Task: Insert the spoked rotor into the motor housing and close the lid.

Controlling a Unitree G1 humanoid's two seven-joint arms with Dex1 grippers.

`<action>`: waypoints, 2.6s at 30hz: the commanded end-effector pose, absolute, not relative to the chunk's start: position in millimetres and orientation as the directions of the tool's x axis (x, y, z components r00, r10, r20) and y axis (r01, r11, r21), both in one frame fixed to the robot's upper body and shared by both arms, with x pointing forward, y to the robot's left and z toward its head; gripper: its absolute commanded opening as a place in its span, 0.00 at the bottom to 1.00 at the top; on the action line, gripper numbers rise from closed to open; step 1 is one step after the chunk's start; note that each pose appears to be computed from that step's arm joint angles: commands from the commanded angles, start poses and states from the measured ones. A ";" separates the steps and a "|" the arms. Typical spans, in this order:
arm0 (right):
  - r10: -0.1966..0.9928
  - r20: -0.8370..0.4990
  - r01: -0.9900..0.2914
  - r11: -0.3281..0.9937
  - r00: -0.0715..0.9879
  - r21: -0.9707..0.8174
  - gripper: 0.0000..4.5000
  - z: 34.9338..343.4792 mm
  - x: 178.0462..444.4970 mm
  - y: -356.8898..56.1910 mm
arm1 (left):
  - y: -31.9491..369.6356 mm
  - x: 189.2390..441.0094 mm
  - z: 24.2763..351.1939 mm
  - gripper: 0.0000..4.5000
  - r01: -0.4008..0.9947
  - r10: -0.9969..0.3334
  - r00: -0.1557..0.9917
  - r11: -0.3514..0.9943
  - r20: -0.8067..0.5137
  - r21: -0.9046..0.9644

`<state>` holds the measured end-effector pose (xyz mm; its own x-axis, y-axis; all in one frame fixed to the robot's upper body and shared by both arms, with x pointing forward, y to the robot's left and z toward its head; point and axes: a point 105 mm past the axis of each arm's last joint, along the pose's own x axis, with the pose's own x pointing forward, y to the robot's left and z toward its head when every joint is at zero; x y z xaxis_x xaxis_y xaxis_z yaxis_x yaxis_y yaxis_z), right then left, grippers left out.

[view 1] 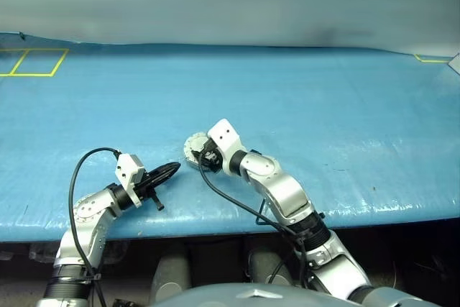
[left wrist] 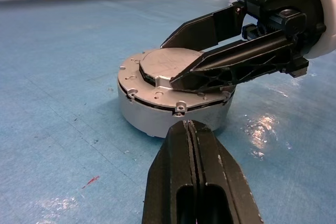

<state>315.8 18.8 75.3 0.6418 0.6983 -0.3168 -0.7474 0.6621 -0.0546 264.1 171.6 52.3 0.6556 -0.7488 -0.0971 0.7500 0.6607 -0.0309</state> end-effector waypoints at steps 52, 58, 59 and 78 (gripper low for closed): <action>0.620 -0.519 -0.746 0.664 0.589 -0.054 0.67 15.9 303.4 6.2 | 166.7 286.0 68.1 0.00 0.722 -0.731 0.682 0.680 -0.035 -0.129; 0.613 -0.508 -0.736 0.675 0.605 -0.062 0.67 18.6 305.3 4.1 | 158.9 294.0 65.0 0.00 0.749 -0.754 0.652 0.657 -0.081 -0.085; 0.611 -0.506 -0.733 0.678 0.609 -0.063 0.67 19.0 305.7 3.4 | 158.6 294.5 63.1 0.00 0.750 -0.753 0.651 0.658 -0.094 -0.074; 0.634 -0.459 -0.733 0.678 0.622 -0.055 0.83 32.6 310.2 0.1 | 153.1 296.5 46.5 0.00 0.738 -0.735 0.660 0.673 -0.156 -0.045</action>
